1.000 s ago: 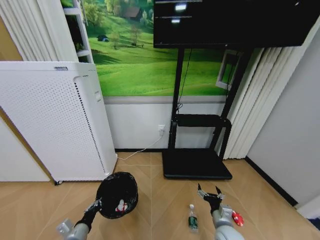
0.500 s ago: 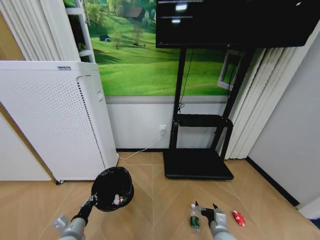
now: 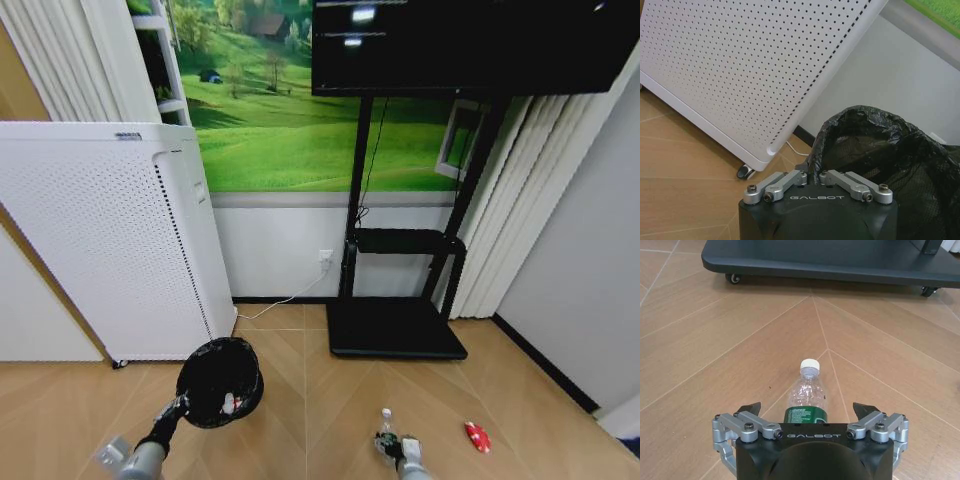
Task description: Pick up the trash bin and place the garbage on the floor into it.
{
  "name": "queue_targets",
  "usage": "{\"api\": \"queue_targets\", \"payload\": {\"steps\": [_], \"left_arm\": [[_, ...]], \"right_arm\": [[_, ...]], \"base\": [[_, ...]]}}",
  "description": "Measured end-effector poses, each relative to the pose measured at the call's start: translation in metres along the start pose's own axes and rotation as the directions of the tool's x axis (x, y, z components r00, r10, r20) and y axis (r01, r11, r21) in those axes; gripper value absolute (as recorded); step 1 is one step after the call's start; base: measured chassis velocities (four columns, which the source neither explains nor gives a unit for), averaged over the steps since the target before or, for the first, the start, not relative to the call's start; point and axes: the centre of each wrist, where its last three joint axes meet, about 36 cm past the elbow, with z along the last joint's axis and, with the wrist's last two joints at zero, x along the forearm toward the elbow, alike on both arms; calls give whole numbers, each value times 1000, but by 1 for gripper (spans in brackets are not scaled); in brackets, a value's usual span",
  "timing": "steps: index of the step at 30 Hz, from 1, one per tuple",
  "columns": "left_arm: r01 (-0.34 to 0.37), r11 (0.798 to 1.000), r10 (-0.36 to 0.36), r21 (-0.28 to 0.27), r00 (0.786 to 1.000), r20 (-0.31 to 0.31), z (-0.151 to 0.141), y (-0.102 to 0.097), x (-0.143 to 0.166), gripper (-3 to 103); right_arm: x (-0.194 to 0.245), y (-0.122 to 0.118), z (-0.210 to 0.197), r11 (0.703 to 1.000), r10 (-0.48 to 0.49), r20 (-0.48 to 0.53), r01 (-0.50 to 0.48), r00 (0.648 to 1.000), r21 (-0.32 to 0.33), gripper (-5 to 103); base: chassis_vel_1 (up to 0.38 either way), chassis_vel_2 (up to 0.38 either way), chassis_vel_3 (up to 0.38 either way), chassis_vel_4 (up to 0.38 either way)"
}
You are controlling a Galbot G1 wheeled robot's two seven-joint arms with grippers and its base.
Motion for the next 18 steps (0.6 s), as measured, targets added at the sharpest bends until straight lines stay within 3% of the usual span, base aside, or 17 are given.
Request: {"api": "queue_targets", "payload": {"steps": [18], "left_arm": [[-2, 1000, 2, -5, 1000, 3, -2, -1, 2, 5]], "right_arm": [[-64, -5, 13, 992, 71, -47, -66, 996, 106, 100]], "base": [[0, 0, 0, 0]]}}
